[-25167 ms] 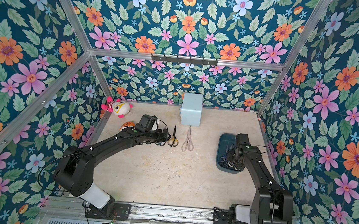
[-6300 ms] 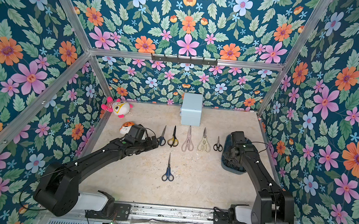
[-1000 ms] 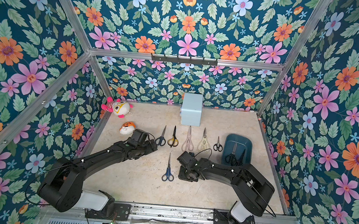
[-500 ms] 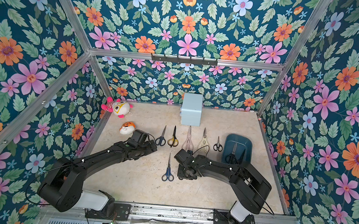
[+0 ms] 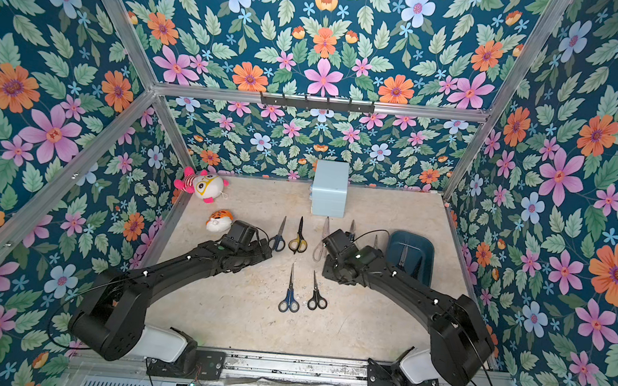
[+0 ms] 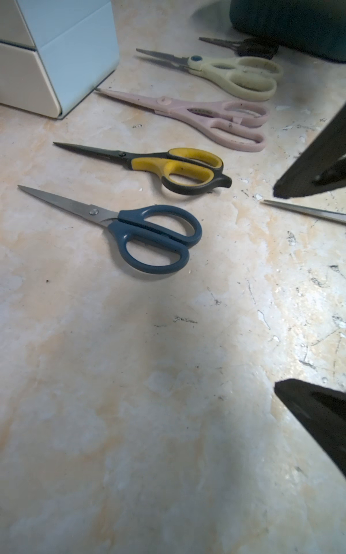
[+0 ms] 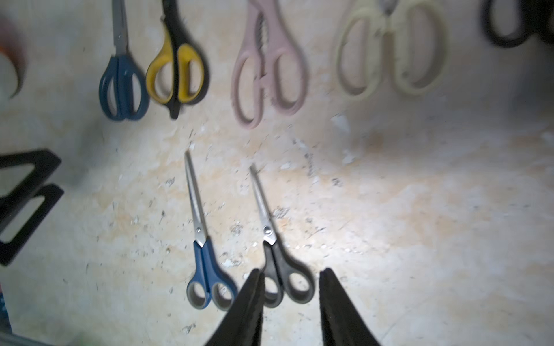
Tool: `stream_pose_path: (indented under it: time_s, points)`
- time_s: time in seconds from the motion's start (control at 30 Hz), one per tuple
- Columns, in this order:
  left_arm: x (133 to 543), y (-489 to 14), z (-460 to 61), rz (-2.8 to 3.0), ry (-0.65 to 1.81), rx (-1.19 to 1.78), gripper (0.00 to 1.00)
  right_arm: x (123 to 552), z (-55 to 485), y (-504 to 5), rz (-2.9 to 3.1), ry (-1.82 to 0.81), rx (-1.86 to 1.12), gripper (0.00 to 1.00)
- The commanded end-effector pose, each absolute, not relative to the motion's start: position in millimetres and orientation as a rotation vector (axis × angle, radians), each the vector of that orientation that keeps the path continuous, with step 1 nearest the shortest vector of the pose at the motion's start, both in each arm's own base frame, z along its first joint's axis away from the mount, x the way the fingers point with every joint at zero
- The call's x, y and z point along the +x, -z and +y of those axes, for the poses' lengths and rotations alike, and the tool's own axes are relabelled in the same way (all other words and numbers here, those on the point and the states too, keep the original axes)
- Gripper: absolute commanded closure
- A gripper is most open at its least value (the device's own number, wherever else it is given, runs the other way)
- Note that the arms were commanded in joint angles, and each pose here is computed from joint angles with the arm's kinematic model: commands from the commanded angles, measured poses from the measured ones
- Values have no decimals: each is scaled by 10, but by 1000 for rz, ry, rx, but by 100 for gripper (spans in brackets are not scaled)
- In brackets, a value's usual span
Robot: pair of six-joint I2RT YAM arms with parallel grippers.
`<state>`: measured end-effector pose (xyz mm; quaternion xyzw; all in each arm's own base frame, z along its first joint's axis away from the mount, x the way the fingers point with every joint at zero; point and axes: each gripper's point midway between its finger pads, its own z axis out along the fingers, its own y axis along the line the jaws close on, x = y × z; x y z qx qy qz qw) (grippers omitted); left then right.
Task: Take the scissors out of the storage box
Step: Pick up the scissors from the storage box.
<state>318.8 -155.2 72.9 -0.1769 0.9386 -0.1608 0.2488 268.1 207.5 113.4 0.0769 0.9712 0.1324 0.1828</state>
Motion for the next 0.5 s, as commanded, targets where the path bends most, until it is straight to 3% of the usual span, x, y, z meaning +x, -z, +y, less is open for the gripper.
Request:
stream_pose_path:
  time_s: [0.0, 0.2, 0.47]
  points:
    - [3185, -717, -1554, 2560, 439, -472, 2, 2779, 1531, -1070, 2750, -228, 278, 64]
    - [3214, -738, -1572, 2558, 439, -458, 2, 2946, 644, -970, 2742, -94, 485, 64]
    - [3241, -743, -1589, 2559, 438, -456, 2, 3040, 46, -956, 2679, -16, 630, 64]
